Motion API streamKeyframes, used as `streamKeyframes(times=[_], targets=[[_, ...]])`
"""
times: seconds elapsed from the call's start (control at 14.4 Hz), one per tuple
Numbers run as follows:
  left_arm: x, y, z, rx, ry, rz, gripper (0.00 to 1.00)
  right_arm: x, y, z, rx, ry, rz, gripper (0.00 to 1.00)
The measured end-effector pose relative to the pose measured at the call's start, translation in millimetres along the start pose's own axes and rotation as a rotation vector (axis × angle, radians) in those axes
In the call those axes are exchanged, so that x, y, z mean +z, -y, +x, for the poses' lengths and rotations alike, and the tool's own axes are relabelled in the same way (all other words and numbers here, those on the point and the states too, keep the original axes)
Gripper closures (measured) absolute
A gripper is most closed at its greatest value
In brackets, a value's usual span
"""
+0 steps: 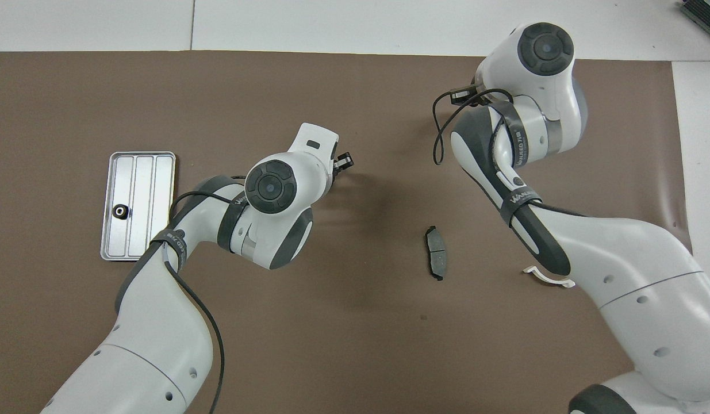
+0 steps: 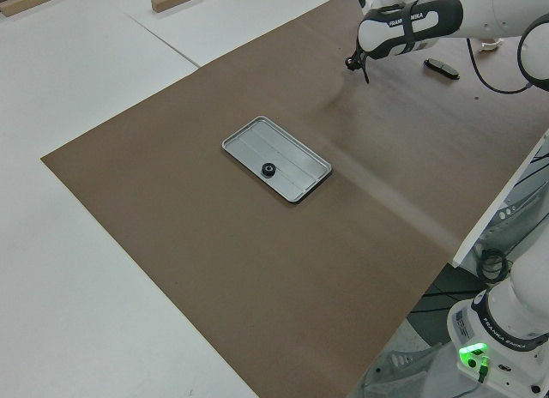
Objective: Place bearing gear from tray to pile
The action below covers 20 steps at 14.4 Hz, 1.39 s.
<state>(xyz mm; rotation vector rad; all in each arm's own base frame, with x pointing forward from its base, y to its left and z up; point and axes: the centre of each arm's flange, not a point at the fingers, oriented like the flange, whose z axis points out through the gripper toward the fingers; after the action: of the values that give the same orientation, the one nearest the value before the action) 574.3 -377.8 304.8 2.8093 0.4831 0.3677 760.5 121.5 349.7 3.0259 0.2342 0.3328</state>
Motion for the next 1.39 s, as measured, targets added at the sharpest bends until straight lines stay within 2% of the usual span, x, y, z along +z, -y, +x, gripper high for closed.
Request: streamKeyframes(times=[0.14, 0.28, 0.35, 0.56, 0.69, 0.76, 0.97, 1.11, 1.25, 1.39], targets=[[5, -4, -16, 0.017, 0.015, 0.007, 0.66, 8, -35, -12, -0.017, 0.034, -0.003, 0.76], [6, -7, -21, -0.017, 0.023, 0.006, 0.62, 14, -60, -25, -0.024, 0.058, 0.015, 0.76], [6, -6, -19, -0.042, 0.021, 0.007, 0.56, 16, -70, -31, -0.024, 0.065, 0.024, 0.76], [-12, 4, 10, -0.101, 0.013, 0.051, 0.27, 23, -90, -47, -0.016, 0.087, 0.038, 0.76], [-56, 21, 47, -0.158, 0.012, 0.105, 0.04, 28, -97, -58, -0.004, 0.094, 0.041, 0.76], [-86, 38, 68, -0.2, 0.02, 0.136, 0.0, 31, -100, -64, 0.002, 0.09, 0.042, 0.76], [-151, 114, 131, -0.348, 0.035, 0.197, 0.0, 39, -107, -84, 0.014, 0.089, 0.042, 0.76], [-156, 162, 157, -0.425, 0.033, 0.224, 0.0, 40, -113, -94, 0.021, 0.097, 0.041, 0.76], [-149, 202, 168, -0.476, 0.046, 0.255, 0.0, 39, -119, -99, 0.025, 0.103, 0.04, 0.76], [-140, 251, 175, -0.471, 0.075, 0.288, 0.0, 36, -123, -102, 0.03, 0.104, 0.038, 0.61]])
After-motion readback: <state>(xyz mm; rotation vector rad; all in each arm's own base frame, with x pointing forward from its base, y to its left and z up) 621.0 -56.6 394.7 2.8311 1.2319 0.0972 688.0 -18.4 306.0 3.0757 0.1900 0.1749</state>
